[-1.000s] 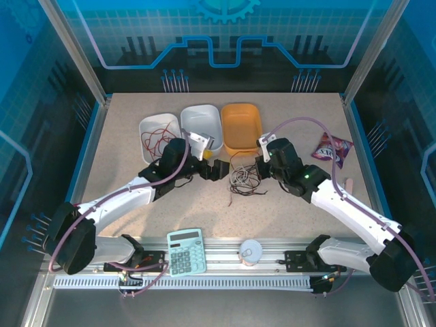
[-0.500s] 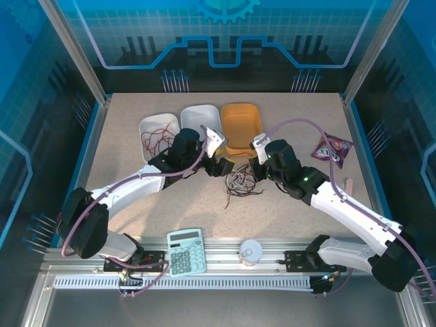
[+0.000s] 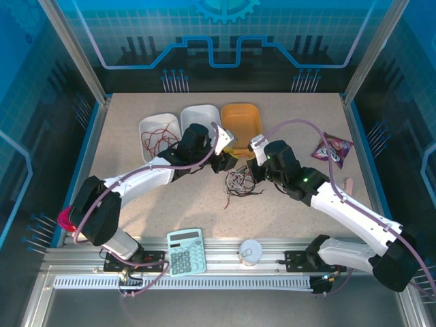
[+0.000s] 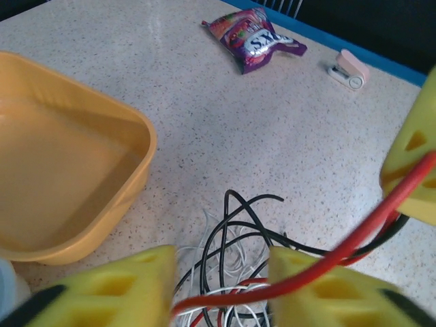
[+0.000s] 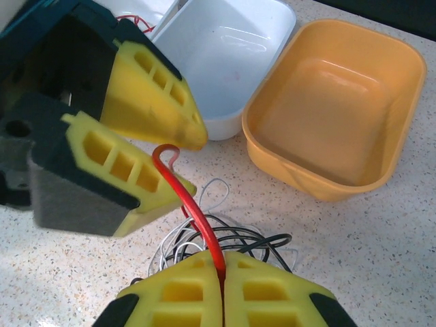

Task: Untangle the cables

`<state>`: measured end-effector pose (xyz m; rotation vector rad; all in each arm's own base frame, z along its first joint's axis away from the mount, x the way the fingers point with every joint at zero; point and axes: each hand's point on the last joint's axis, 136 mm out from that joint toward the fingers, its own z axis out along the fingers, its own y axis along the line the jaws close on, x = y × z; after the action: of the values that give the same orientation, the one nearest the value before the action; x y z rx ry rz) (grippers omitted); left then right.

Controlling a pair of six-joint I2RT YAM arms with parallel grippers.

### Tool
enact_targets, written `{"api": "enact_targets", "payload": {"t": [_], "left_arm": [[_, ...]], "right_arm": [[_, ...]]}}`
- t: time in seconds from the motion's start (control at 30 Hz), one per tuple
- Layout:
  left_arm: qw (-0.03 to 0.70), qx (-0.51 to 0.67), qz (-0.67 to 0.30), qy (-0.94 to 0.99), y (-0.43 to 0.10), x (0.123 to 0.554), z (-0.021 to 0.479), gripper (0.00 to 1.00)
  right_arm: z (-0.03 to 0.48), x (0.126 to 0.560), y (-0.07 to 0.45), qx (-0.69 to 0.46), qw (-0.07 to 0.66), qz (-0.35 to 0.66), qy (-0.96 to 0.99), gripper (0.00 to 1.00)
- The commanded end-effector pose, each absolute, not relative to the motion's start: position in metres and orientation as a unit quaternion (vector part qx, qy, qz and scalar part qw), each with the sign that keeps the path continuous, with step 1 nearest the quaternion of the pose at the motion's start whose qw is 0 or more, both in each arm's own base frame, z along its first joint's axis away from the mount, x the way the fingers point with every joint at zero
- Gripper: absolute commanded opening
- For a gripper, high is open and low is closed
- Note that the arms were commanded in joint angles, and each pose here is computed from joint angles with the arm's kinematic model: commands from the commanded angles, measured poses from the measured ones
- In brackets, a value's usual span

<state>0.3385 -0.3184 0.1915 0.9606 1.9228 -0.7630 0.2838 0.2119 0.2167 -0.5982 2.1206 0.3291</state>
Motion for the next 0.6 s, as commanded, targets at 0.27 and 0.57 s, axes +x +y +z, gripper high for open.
{"api": "enact_targets", "payload": {"t": [0.27,0.57], "left_arm": [[0.447,0.368,-0.3,0.758,-0.32,0.336,0.217,0.0],[0.493,0.341,-0.31,0.738,-0.309,0.327,0.255,0.0]], "right_arm": [[0.228,0.284,0.203,-0.213,0.468,0.118,0.85,0.28],[0.206,0.285,0.186,-0.163,0.456,0.111,0.868,0.7]]}}
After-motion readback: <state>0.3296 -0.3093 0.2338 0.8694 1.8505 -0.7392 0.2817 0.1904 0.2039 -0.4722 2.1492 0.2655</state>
